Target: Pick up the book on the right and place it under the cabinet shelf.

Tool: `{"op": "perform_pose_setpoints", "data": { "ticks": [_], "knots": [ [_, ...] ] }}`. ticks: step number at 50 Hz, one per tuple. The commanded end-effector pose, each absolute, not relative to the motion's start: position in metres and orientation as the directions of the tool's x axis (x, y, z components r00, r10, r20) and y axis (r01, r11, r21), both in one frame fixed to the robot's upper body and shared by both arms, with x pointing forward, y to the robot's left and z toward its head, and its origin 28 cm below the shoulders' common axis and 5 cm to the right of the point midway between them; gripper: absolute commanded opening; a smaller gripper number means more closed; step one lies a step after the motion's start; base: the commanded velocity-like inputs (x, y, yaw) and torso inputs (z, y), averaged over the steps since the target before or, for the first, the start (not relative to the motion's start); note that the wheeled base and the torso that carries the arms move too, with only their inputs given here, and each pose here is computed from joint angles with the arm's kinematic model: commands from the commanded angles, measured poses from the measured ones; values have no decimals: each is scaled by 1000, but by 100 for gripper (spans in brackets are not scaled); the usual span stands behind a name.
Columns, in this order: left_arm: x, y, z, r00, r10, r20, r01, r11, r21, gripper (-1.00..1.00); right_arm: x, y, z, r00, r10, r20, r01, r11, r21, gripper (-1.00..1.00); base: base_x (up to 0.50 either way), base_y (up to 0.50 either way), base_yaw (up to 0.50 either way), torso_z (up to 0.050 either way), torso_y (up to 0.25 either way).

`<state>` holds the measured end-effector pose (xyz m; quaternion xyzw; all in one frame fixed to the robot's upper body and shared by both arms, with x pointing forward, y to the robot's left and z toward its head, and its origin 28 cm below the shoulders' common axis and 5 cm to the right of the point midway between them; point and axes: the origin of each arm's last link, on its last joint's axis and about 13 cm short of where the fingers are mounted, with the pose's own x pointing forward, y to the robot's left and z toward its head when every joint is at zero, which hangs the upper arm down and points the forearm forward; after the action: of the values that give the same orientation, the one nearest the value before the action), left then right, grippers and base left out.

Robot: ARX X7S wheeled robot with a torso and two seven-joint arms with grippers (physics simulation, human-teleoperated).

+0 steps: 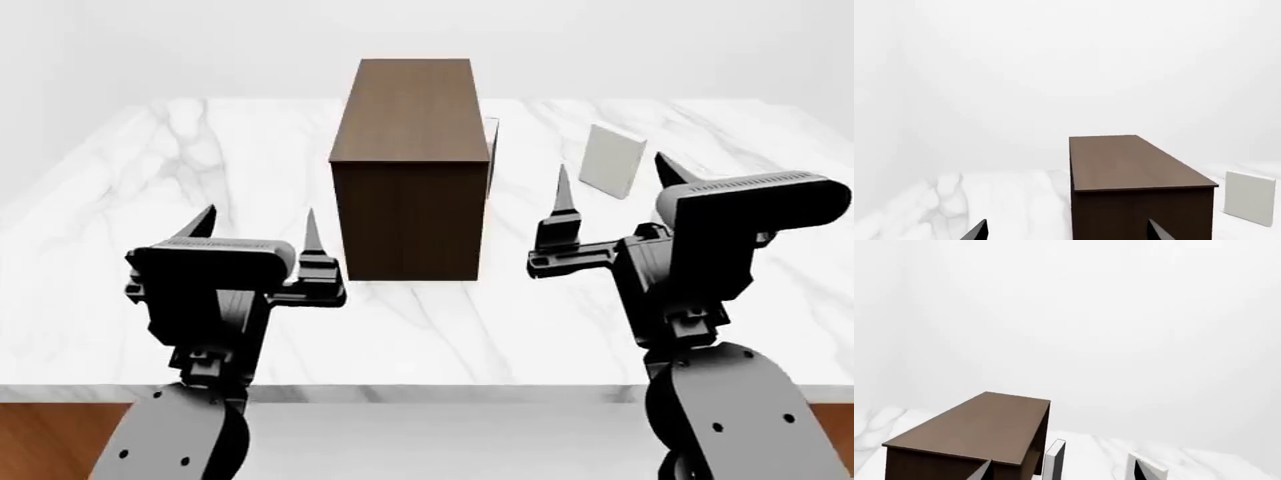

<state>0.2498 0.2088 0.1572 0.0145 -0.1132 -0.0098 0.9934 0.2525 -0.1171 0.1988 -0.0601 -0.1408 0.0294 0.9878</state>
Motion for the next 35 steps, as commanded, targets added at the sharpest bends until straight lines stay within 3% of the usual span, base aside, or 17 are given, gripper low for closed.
{"op": "perform_pose_setpoints", "data": {
  "ticks": [1, 23, 35],
  "knots": [
    [257, 212, 185, 962, -12, 272, 2, 999, 38, 100, 258, -124, 232, 939, 60, 338, -9, 989, -149, 100, 0, 0, 0, 0, 0],
    [264, 214, 206, 953, -7, 302, -7, 999, 43, 100, 260, -129, 248, 925, 39, 378, 13, 991, -135, 100, 0, -10, 0, 0, 0],
    [266, 217, 213, 948, 3, 318, -18, 999, 46, 100, 260, -131, 256, 921, 41, 388, 14, 990, -137, 100, 0, -331, 0, 0, 0]
  ]
}}
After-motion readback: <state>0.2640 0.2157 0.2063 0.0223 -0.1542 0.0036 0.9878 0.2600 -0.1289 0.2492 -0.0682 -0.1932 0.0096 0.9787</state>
